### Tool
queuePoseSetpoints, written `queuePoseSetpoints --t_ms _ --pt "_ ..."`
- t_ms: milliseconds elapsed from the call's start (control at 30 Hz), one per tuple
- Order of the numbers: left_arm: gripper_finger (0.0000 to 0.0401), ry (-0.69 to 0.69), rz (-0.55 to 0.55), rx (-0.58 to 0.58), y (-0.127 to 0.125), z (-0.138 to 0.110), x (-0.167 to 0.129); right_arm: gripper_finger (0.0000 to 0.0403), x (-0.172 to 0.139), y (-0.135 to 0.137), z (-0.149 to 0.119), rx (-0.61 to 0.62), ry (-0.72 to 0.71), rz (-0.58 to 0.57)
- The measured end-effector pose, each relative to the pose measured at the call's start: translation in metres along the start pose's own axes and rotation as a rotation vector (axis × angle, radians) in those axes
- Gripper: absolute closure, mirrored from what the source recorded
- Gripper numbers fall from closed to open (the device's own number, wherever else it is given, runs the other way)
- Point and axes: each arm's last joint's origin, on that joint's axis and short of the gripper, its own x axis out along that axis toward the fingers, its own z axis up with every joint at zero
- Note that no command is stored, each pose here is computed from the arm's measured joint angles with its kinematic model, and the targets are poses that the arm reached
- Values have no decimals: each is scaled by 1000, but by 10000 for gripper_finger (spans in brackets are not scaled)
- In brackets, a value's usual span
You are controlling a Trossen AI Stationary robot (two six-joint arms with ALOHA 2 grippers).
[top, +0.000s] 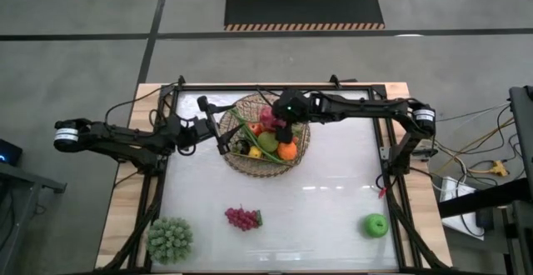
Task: Build produce basket
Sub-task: Put the dragon fruit into the wire basket, then put the grapes into the wire basket
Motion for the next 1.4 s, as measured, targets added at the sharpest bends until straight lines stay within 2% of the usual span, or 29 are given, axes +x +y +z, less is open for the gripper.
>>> queuePoseSetpoints --t_ms 200,367,500,600,767,967,1133,1400 --pt "129 10 -5 -1 -1 -1 0 44 -22 -3 3 2 -24 -5" --pt "129 15 -8 -42 -1 -2 0 46 -47 -4 7 27 -13 5" --pt "129 47 -28 -93 -3 -5 0 55 -66 8 3 15 -10 35" --pt "129 71 -85 -160 -6 -8 -1 63 -77 23 -3 -21 -19 69" --pt "129 82 -271 -270 -19 -10 -3 75 -92 51 -18 -70 -74 131" --pt "129 54 -399 -340 -40 9 -4 76 -111 70 -39 -116 -189 188" --pt "129 152 -520 -382 -63 25 -7 76 -122 77 -57 -161 -295 215" --pt "129 408 -582 -430 -104 35 -13 76 -135 82 -80 -208 -469 240"
